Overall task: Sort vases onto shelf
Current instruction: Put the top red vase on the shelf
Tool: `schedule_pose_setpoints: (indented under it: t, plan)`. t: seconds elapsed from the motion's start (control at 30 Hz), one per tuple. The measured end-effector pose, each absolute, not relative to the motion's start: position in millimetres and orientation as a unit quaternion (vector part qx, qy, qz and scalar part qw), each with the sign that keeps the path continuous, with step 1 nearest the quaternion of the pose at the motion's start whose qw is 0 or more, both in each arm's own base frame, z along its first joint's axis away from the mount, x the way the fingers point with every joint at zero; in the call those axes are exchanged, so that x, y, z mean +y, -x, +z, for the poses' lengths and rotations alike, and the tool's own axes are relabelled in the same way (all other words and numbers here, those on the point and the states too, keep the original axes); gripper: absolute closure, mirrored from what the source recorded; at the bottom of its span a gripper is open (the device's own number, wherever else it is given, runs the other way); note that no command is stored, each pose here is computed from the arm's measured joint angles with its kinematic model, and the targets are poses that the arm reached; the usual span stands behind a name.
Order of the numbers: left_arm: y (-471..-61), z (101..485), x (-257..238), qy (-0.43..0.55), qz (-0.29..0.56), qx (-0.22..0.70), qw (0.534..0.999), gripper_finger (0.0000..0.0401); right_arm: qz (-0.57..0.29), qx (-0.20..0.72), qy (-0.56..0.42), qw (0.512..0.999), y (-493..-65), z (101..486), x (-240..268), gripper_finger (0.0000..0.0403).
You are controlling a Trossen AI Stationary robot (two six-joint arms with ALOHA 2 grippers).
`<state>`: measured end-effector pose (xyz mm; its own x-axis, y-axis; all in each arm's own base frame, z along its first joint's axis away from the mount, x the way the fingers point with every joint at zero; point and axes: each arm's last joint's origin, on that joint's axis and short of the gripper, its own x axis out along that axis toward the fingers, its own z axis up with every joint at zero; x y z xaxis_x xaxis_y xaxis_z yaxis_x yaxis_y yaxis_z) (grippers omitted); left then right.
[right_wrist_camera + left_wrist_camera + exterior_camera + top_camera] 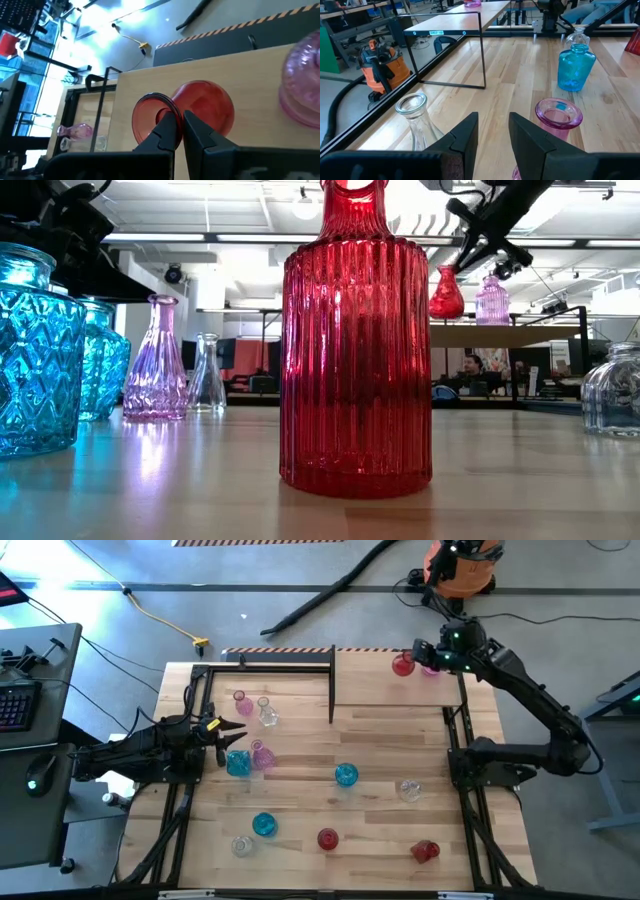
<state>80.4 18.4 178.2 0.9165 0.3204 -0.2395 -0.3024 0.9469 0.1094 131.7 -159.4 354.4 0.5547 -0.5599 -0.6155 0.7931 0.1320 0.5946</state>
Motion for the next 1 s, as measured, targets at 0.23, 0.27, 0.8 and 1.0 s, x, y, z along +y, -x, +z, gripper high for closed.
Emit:
schedule_pose_setpoints:
  t: [0.23, 0.27, 0.8, 1.0]
  plan:
    - [-80.4, 178.0, 18.4, -0.035, 0.159, 0.128, 0.978, 0.03, -0.467, 0.115, -0.485, 0.731, -124.9, 345.0, -162.1, 0.0403]
    - [-80.4, 178.0, 18.4, -0.035, 0.159, 0.128, 0.978, 0.03, -0.468, 0.114, -0.487, 0.728, -124.2, 343.4, -162.9, 0.0403]
    - [-80.4, 178.2, 18.4, -0.035, 0.159, 0.128, 0.978, 0.03, -0.469, 0.091, -0.507, 0.718, -117.2, 329.4, -174.1, 0.0403]
    - [-80.4, 178.1, 18.5, -0.035, 0.159, 0.128, 0.978, 0.03, -0.478, 0.086, -0.507, 0.712, -112.5, 329.3, -177.1, 0.0403]
